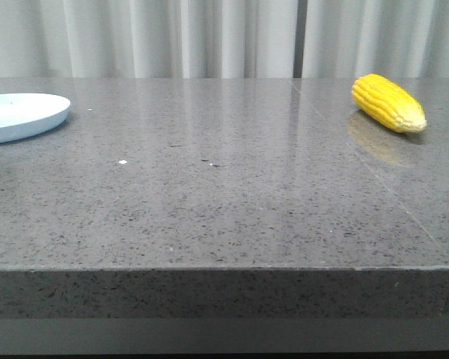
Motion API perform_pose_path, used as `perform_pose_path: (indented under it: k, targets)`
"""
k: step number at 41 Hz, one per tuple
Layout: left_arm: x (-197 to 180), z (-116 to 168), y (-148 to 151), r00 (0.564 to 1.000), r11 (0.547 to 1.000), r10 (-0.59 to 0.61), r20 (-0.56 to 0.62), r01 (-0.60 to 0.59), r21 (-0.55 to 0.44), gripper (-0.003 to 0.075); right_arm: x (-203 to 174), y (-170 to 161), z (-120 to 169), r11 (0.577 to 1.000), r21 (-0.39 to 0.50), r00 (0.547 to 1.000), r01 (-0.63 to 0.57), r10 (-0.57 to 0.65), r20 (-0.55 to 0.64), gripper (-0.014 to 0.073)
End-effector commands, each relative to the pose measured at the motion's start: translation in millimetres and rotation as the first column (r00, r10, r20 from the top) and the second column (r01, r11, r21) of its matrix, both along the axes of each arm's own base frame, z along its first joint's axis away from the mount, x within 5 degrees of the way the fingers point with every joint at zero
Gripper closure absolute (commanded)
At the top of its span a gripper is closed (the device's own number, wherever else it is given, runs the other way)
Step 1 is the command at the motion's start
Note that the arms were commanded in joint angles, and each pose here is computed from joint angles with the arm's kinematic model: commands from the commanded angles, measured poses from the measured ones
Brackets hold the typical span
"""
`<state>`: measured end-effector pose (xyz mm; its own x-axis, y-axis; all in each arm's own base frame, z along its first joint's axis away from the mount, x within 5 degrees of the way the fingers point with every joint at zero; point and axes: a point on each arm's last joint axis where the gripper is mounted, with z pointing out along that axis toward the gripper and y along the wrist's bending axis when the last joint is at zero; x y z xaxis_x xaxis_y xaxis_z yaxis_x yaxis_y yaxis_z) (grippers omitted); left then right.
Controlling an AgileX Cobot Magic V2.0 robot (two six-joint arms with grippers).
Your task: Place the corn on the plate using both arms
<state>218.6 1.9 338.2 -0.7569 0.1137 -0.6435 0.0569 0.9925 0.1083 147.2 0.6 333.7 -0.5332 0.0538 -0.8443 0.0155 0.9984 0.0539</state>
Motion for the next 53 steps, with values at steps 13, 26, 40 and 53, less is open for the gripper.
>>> perform_pose_path:
  k: [13, 26, 40, 53]
  targets:
    - [77, 2, 51, 0.995, 0.979, 0.098, -0.016, -0.1, -0.176, 0.0112, 3, -2, 15, 1.0, -0.024, 0.996, 0.007, -0.005, 0.092, 0.0053]
    - [127, -22, 71, 0.993, 0.964, 0.103, -0.065, -0.116, -0.241, 0.0148, 3, -2, 15, 1.0, -0.024, 0.996, 0.007, -0.005, 0.092, 0.0053]
    - [163, -40, 75, 0.992, 0.962, 0.091, -0.093, -0.111, -0.249, 0.0251, 3, -2, 15, 1.0, -0.024, 0.996, 0.007, -0.005, 0.092, 0.0053]
    - [180, -52, 75, 0.991, 0.961, 0.082, -0.107, -0.107, -0.256, 0.0283, 3, -2, 15, 1.0, -0.024, 0.996, 0.007, -0.005, 0.092, 0.0053]
